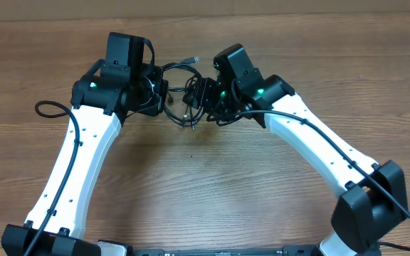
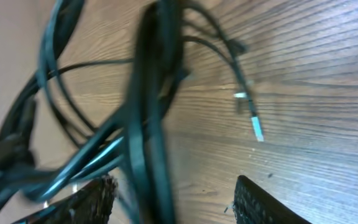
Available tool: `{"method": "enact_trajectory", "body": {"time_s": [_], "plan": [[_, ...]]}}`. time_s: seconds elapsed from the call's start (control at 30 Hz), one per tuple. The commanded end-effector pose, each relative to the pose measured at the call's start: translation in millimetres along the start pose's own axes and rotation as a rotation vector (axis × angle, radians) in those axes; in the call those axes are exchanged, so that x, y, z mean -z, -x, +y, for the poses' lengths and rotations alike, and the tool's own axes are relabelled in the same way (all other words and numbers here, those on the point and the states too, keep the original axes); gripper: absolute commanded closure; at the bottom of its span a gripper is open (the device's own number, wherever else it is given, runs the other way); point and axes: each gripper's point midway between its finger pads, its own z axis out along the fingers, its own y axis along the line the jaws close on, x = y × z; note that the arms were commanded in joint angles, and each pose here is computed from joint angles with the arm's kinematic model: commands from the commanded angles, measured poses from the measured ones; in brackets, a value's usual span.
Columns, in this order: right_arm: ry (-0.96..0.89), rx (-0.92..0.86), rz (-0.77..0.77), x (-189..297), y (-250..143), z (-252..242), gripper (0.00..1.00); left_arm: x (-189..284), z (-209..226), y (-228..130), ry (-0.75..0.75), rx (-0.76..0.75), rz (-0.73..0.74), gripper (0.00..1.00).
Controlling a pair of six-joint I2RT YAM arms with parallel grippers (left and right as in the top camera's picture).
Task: Untangle cables
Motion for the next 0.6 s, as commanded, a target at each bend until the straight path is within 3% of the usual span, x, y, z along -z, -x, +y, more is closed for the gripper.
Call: {"method": "enact_trajectory", "body": {"time_s": [0.0,0.07,0.2,0.3,0.33,0.37,0.57], "plan": [[-0.031,-0.008,-0.042,-3,10,-5,0.4,7,-7,-6,-0.029,0.039,0.018,0.96],[-0.048,-0.008,-0.061,-3,13,-8,0.41,7,-7,-7,-0.029,0.039,0.023,0.96],[-0.172,-0.008,-0.139,0,24,-32,0.62,7,-8,-14,-0.032,0.038,0.066,0.96],[-0.28,0.037,-0.146,1,21,-57,0.71,9,-9,-23,-0.034,0.039,0.138,0.96],[-0.319,0.051,-0.137,2,18,-67,0.77,10,-9,-24,-0.035,0.035,0.15,0.96],[-0.379,0.07,-0.116,5,13,-80,0.96,10,-10,-20,-0.039,0.017,0.142,0.96],[-0.62,0.077,-0.029,37,2,-139,0.96,13,-10,19,-0.047,0.016,0.03,0.96]]}}
